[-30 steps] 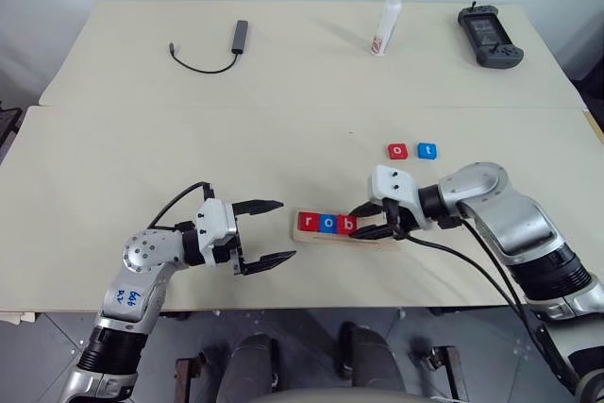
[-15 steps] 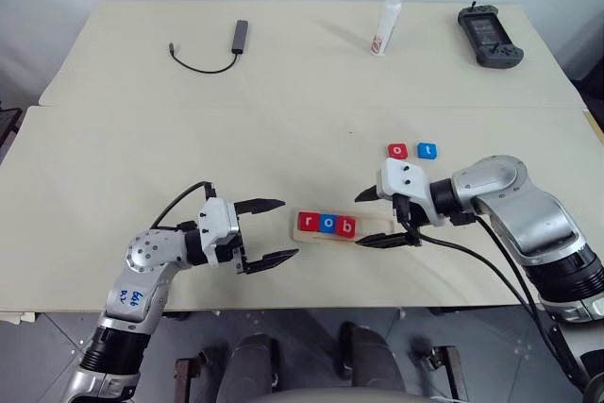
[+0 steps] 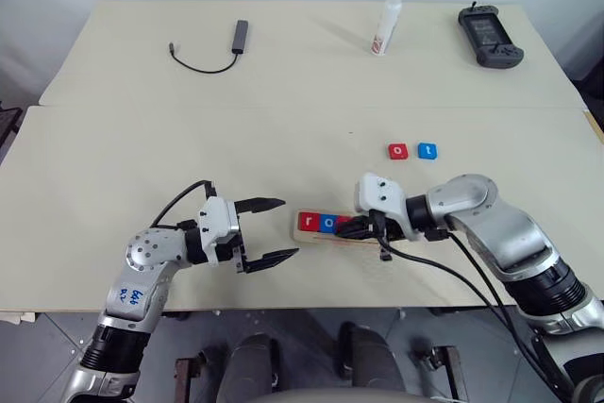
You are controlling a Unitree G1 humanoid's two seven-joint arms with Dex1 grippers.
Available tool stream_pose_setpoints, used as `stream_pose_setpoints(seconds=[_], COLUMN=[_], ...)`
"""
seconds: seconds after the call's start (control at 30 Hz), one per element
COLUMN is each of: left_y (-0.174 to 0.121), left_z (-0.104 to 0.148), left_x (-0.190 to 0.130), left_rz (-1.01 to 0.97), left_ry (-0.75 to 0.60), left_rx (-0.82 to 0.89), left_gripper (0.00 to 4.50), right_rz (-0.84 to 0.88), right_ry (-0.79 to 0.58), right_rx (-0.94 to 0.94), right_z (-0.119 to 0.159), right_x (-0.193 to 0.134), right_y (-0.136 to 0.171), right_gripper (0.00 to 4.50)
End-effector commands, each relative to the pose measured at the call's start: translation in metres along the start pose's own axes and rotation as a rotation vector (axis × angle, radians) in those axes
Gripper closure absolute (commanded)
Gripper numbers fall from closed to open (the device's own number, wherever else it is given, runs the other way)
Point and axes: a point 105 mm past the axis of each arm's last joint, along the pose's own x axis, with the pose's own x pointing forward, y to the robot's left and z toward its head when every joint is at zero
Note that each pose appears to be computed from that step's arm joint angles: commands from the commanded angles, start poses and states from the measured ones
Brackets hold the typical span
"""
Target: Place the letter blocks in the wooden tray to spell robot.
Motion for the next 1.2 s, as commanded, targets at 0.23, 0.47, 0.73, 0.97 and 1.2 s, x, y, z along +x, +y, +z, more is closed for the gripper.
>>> stream_pose_setpoints(seconds=[0.23, 0.47, 0.73, 0.97, 1.2], left_y=[-0.002, -0.003, -0.003, -0.002, -0.002], left_z=[0.006, 0.006, 0.005, 0.006, 0.006], left_x=[0.002, 0.003, 0.004, 0.004, 0.003], left_rz=[-0.007, -0.005, -0.007, -0.014, -0.013], left_ry=[-0.014, -0.017, -0.018, -0.020, -0.016], left_rx=[0.025, 0.020, 0.018, 0.020, 0.021], left_gripper=[0.00, 0.00, 0.00, 0.00, 0.00], right_rz=[-0.014, -0.025, -0.152, -0.161, -0.111], right_ry=[0.037, -0.005, 0.064, 0.109, 0.066], right_rx=[-0.028, 0.014, 0.082, 0.117, 0.110], right_z=[-0.003, 0.004, -0.021, -0.037, -0.023], right_x=[-0.010, -0.035, -0.058, -0.049, -0.030], right_y=[0.000, 0.001, -0.014, -0.013, -0.005], right_gripper=[4.48, 4.48, 4.48, 4.48, 4.48])
